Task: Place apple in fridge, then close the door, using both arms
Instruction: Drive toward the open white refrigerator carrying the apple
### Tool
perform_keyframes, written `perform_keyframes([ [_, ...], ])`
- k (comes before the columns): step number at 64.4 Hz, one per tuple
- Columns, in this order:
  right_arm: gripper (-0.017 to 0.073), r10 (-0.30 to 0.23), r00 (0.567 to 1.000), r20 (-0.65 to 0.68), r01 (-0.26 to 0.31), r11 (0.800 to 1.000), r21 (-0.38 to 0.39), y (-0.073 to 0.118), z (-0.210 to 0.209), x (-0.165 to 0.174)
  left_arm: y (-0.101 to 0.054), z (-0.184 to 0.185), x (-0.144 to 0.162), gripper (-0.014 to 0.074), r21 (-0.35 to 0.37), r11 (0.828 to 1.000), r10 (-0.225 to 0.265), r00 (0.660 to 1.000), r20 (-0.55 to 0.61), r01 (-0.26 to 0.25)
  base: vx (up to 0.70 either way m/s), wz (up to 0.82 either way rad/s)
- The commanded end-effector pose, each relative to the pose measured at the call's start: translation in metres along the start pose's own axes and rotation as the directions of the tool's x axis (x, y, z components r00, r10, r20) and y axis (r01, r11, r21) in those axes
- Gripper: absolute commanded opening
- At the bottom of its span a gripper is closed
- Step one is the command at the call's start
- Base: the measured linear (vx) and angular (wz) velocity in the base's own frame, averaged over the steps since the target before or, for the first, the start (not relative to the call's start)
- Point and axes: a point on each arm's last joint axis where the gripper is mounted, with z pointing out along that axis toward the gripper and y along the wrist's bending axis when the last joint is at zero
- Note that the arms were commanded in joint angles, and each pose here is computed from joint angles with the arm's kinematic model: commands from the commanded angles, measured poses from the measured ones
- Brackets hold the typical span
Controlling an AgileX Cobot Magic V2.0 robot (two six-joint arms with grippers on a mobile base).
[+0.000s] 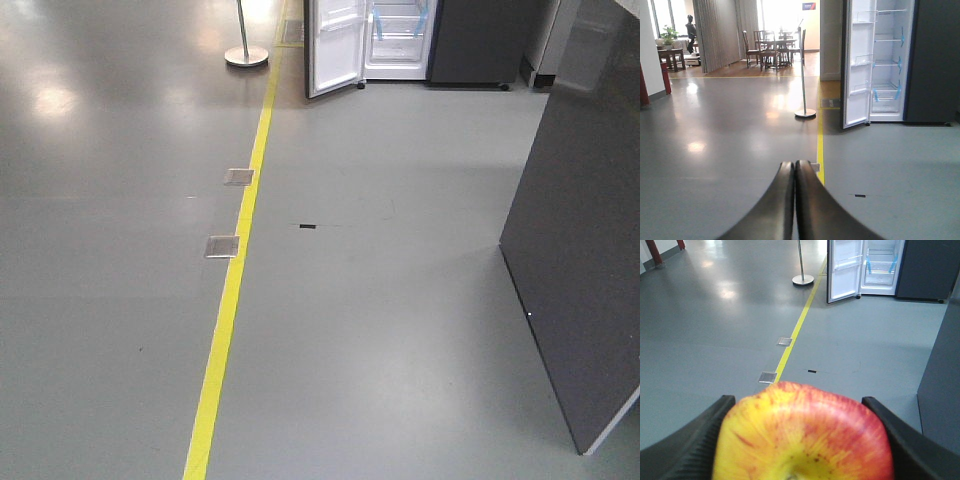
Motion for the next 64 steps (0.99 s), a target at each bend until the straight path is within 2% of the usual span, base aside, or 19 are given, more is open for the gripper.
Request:
perform_keyframes([
  [1,-0.0009,-0.01,0.994,0.105,0.01,1.0,0.001,0.001,-0.0062,-0.0122,-0.0008,-0.0024,-0.0132,-0.0006,0.01,1.0,-0.005,0.995,0.104,0.004,0.17,-0.01],
  [64,-0.0009,-0.01,0.994,0.105,0.01,1.0,0.001,0.001,-0.0062,-0.0122,-0.0008,-0.0024,-0.0132,-0.0006,0.01,1.0,-0.005,0.995,0.104,0.004,0.2,-0.04],
])
